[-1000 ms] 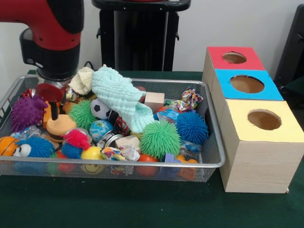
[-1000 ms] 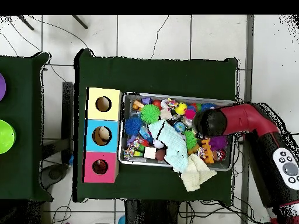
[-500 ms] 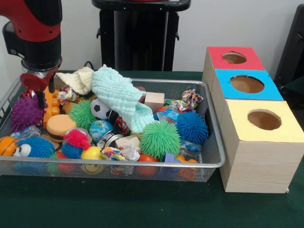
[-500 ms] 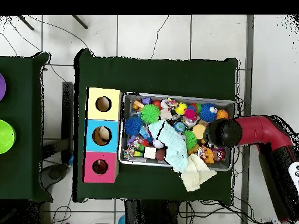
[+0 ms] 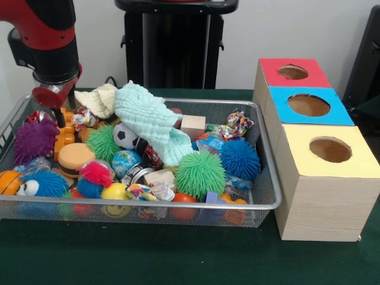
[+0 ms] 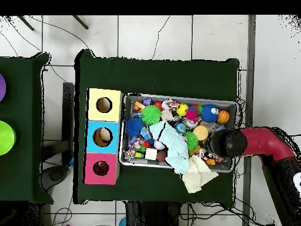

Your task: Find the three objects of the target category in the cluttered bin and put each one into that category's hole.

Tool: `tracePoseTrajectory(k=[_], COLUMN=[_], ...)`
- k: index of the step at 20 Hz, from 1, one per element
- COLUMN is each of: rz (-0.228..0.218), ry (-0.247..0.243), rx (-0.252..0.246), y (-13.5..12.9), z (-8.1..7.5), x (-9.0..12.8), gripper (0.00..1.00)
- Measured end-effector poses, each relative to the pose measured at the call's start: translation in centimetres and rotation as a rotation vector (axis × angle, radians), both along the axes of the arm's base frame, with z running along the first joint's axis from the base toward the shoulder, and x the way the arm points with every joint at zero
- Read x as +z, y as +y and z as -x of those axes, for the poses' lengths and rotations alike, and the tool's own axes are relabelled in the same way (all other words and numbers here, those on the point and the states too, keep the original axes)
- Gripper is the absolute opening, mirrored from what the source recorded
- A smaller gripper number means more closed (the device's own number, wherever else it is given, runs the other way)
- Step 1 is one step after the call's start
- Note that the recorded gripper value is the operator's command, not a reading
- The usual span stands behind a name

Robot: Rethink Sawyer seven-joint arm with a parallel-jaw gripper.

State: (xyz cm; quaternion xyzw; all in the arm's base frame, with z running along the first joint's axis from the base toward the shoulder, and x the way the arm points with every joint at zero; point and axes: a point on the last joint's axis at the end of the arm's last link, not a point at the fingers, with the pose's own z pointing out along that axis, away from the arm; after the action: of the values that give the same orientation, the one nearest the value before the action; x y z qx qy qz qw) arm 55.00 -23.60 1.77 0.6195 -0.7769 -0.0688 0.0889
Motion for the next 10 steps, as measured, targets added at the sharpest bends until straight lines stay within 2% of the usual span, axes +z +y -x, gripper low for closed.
tracePoseTrajectory(k=[5,7,10], rz=[-0.072,-0.12,-0.149], ry=[-0.011,-0.027,-0.039], rx=[-0.016,-0.027,-0.032], y=[1.8,3.0,4.0], z=[0.5,0.5,0.5], x=[-0.7,-1.0,-1.3], gripper=[1.0,1.0,1.0])
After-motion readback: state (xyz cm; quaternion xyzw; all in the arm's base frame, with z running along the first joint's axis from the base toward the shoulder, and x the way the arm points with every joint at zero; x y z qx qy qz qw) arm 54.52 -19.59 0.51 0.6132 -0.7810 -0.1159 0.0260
